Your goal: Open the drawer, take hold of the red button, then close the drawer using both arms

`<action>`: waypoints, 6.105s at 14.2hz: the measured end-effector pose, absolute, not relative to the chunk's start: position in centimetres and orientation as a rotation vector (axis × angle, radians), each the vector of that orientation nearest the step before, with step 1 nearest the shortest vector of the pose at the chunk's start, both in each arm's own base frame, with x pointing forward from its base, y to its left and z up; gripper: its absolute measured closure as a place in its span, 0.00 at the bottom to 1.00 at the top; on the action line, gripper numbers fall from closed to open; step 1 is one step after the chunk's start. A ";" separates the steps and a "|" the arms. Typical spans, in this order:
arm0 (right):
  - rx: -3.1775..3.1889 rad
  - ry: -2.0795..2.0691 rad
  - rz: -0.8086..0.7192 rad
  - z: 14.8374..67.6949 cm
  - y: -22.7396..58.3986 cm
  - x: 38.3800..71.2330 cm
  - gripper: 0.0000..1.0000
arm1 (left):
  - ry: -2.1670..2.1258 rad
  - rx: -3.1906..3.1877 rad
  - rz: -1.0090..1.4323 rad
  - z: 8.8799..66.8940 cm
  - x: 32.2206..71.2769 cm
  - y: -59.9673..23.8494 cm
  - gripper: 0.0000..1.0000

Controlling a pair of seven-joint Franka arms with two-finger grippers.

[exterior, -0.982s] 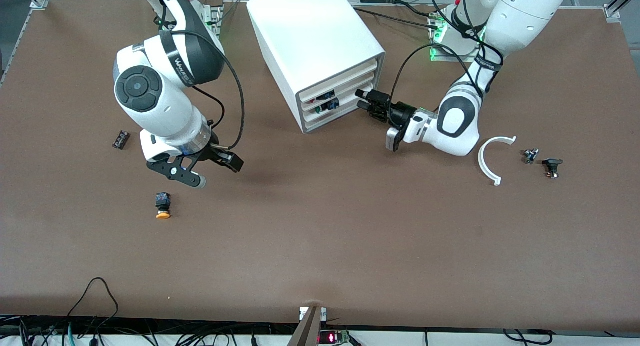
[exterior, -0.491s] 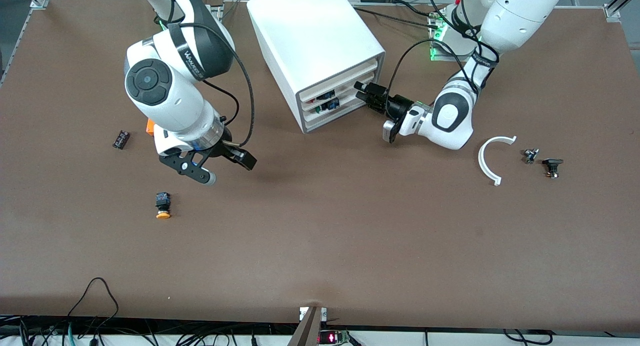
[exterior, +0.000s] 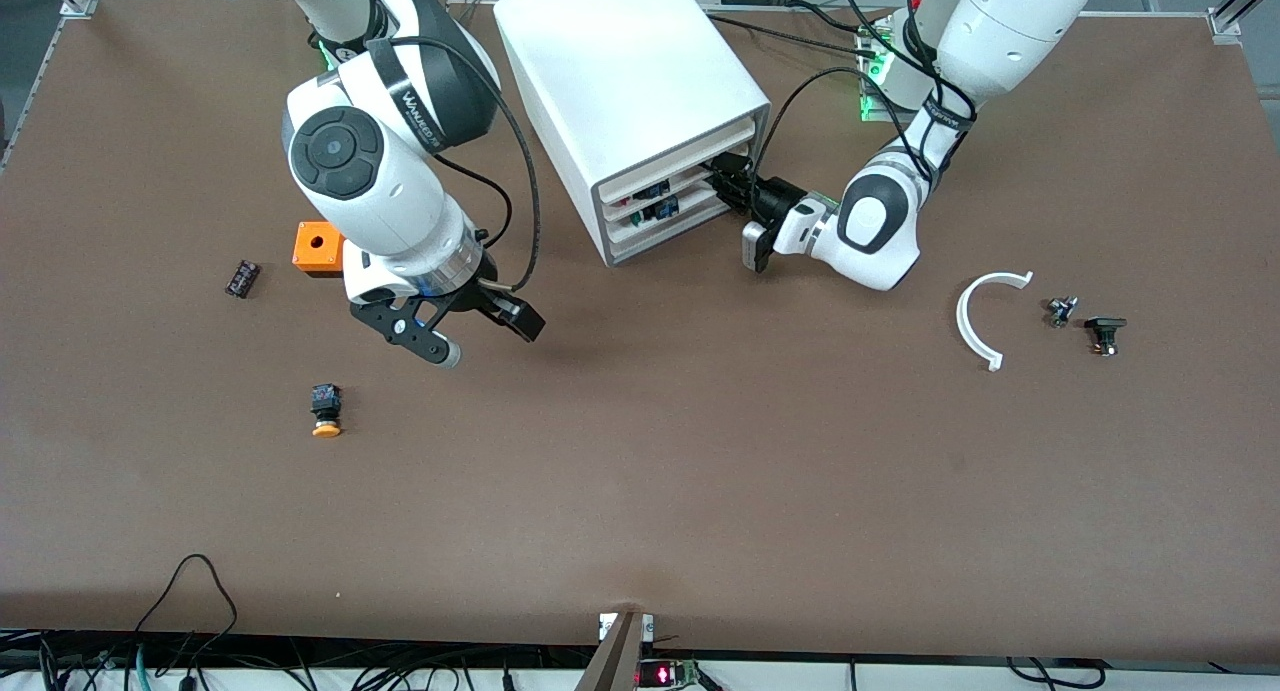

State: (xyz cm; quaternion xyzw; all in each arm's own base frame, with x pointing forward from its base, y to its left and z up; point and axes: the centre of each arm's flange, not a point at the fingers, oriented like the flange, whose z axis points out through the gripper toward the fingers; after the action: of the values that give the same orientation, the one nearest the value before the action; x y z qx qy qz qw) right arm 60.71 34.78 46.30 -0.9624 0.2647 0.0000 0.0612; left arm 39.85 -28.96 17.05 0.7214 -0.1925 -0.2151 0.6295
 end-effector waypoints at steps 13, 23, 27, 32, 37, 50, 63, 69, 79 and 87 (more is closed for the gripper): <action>-2.829 0.902 -0.033 49.0 40.1 59.1 0.00 | -0.426 1.748 -0.397 18.7 47.1 -22.7 0.90; -2.614 1.338 0.037 47.2 50.5 55.3 0.00 | -0.340 1.781 -0.373 18.0 53.2 -19.0 0.60; -2.599 1.416 0.073 43.3 54.1 53.7 0.00 | -0.286 1.762 -0.421 20.0 54.6 -18.4 0.19; -2.560 1.484 0.092 38.4 57.4 52.3 0.00 | -0.206 1.798 -0.456 26.1 56.7 -17.7 0.00; -2.585 1.507 0.113 35.0 59.3 50.6 0.00 | -0.125 1.977 -0.537 34.2 57.9 -17.5 0.00; -2.605 1.502 0.124 34.0 61.0 48.7 0.58 | 0.150 2.817 -0.624 41.6 60.7 -15.6 0.00; -2.658 1.240 0.013 46.8 55.2 52.7 0.58 | 0.265 3.102 -0.404 44.0 62.8 -16.9 0.00; -2.689 1.009 0.115 48.4 40.5 63.5 0.58 | 0.530 3.067 -0.270 34.7 60.6 -25.1 0.00; -2.904 0.438 0.229 39.2 22.7 70.0 0.58 | 0.693 3.060 -0.244 29.2 52.3 -35.7 0.00; -3.071 -0.004 0.191 29.0 16.8 69.7 0.58 | 0.565 3.102 -0.297 28.9 45.2 -42.1 0.01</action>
State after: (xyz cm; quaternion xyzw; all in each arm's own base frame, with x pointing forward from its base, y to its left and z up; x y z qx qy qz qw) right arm 69.74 16.83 29.02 -0.9976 -0.0013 0.0621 0.0322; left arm 45.19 -42.09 28.87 0.9794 0.1785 -0.0938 -0.0129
